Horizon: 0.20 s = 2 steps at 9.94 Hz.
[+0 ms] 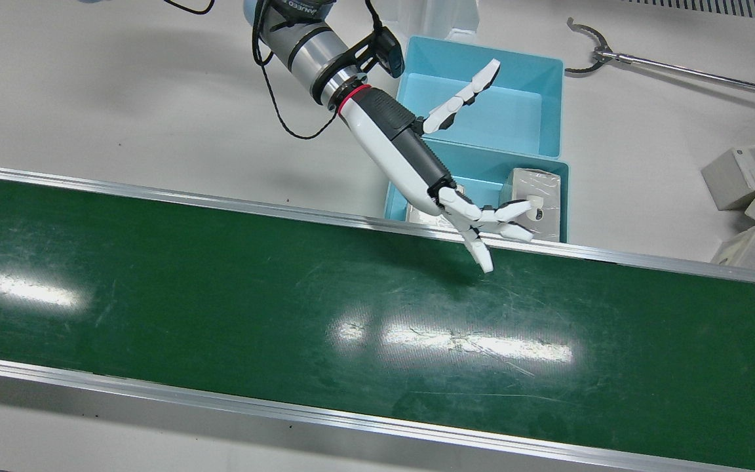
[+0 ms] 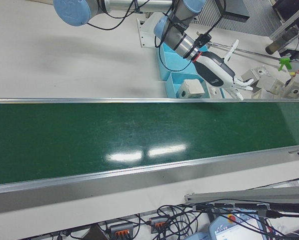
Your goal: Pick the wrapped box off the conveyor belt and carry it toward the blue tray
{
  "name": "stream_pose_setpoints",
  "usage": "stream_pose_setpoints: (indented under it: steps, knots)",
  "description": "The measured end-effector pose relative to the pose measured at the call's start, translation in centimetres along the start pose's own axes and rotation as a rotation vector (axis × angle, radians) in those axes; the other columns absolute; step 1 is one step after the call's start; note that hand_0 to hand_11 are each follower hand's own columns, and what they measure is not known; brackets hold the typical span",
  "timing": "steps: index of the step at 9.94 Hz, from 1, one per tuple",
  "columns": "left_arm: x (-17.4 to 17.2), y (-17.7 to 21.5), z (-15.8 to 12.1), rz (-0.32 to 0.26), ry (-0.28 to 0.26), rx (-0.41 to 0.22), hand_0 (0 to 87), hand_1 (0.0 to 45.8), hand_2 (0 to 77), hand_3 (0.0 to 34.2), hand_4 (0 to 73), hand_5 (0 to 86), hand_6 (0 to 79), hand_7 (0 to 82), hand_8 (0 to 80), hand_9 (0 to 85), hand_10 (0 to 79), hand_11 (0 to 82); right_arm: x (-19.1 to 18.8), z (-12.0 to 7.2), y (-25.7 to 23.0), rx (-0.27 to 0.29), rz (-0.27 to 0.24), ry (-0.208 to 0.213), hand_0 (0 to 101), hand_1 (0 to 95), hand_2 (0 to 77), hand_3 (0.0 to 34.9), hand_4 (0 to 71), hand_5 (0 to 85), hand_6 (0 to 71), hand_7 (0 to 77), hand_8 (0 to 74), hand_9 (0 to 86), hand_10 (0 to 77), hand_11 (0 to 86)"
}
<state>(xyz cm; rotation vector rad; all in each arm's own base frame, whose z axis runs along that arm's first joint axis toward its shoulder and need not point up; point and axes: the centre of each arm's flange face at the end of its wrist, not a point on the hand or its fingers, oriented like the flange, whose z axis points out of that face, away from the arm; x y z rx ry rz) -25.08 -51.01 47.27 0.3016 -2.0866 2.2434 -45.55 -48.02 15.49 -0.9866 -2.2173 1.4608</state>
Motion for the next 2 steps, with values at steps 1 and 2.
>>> stream_pose_setpoints:
  steps: [1,2]
  knots:
    - [0.0,0.0,0.0,0.000,0.000,0.000,0.0,0.0,0.5,0.0,0.0,1.1,0.5,0.5,0.5,0.5,0.5,0.5,-1.7,-1.8,-2.1,0.030,-0.013,-0.066,49,15.3,1.6,0.6,10.9,28.9,4.9,9.3,0.0,1.1,0.0,1.1]
    - [0.0,0.0,0.0,0.000,0.000,0.000,0.0,0.0,0.5,0.0,0.0,1.1,0.5,0.5,0.5,0.0,0.5,0.5,-3.9,-3.8,-4.2,0.061,-0.030,-0.141,49,15.3,1.6,0.6,10.9,28.9,4.9,9.3,0.0,1.1,0.0,1.1]
